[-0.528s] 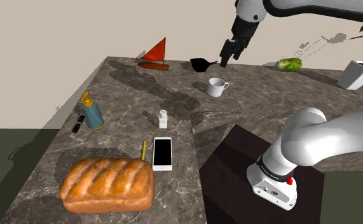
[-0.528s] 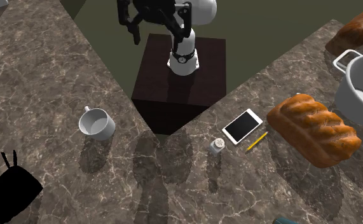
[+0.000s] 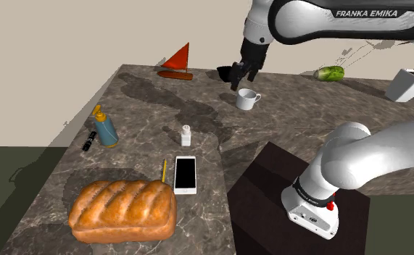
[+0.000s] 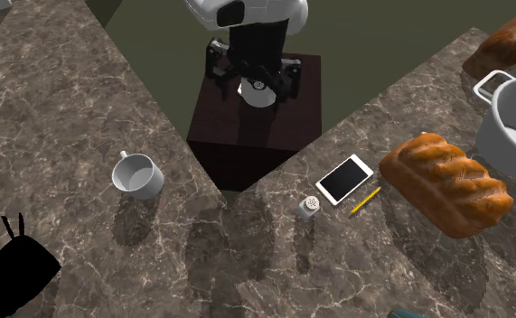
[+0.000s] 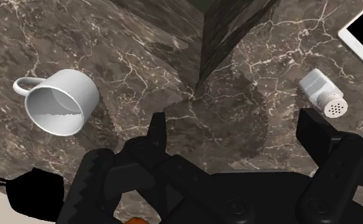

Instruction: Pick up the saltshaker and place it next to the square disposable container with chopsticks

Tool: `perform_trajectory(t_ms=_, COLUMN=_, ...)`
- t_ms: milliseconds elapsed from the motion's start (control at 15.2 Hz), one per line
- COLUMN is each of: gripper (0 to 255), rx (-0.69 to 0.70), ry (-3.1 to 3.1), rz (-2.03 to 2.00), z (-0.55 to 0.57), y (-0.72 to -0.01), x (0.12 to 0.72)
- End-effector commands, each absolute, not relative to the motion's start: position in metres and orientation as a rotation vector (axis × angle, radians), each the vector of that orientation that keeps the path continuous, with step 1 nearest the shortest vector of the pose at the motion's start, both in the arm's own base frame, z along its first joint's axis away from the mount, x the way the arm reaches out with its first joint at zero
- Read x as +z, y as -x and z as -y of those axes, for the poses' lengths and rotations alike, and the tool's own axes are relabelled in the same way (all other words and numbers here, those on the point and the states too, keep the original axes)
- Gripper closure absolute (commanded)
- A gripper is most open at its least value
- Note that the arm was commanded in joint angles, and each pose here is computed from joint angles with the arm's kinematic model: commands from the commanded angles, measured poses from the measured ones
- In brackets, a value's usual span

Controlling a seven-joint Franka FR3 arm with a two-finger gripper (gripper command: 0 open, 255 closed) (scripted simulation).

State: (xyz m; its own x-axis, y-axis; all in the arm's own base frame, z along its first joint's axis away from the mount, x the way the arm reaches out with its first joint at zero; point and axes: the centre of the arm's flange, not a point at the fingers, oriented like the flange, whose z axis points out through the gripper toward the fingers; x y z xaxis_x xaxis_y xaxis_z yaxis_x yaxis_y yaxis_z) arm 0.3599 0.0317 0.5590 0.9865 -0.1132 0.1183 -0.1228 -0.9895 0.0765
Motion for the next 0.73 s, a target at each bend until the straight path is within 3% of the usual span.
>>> perform_trajectory(t_ms=0, gripper=0, rx=0.167, ry=-3.044, rz=0.203, z=-0.051, y=-0.372, x=0.545)
perform_trajectory(t_ms=660, gripper=0, rx=0.119, ry=-3.024, rz=0.301, z=-0.137, y=-0.438, x=0.463)
